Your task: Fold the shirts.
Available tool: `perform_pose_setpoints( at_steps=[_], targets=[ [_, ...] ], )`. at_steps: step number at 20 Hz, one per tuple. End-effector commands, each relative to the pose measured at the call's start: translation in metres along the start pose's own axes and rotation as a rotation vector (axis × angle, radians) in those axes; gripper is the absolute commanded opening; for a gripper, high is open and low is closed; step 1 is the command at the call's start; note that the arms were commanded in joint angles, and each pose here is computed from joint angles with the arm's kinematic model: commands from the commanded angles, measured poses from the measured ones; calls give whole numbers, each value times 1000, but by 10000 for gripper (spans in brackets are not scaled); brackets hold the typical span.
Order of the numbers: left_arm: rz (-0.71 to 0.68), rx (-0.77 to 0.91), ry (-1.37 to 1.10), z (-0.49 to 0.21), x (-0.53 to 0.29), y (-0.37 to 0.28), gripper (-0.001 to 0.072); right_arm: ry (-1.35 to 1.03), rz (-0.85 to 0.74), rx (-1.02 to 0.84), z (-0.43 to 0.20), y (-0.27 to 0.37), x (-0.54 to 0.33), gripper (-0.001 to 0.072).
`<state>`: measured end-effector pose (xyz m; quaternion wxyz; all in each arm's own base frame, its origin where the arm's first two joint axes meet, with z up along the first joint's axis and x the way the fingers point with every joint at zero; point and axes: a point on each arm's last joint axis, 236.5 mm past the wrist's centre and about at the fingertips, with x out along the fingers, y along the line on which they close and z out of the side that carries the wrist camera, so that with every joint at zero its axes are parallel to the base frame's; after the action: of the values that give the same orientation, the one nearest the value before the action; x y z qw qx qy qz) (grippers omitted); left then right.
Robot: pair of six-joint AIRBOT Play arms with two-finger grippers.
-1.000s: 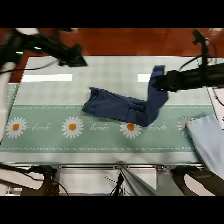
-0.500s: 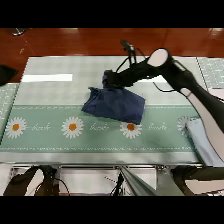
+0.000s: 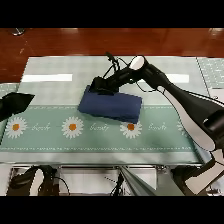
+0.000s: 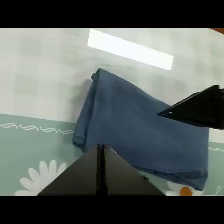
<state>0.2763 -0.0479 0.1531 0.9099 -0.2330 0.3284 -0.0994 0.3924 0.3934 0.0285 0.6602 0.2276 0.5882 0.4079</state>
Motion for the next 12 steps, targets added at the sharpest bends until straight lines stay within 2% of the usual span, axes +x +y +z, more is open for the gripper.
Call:
perform_pose_setpoints(
  at_steps=[1, 3, 6, 7, 8, 10, 12],
  targets=[
    [-23, -58, 28, -7, 14, 4, 20, 48, 45, -10, -3, 1, -69, 632],
    [-21, -64, 36, -7, 16, 6, 20, -1, -101, -40, -5, -22, -153, 631],
    [-20, -64, 36, -7, 16, 6, 20, -157, -598, 52, -44, -103, -274, 631],
    [-20, -64, 35, -7, 16, 6, 20, -233, -691, 130, -63, -126, -296, 632],
    [-19, -65, 31, -7, 17, 7, 21, -319, -715, 221, -84, -145, -301, 631],
    [-19, -58, 31, -7, 17, 7, 20, -436, -652, 363, -121, -173, -273, 630],
    [-21, -55, 33, -7, 17, 6, 20, -497, -508, 524, -143, -194, -225, 630]
  ],
)
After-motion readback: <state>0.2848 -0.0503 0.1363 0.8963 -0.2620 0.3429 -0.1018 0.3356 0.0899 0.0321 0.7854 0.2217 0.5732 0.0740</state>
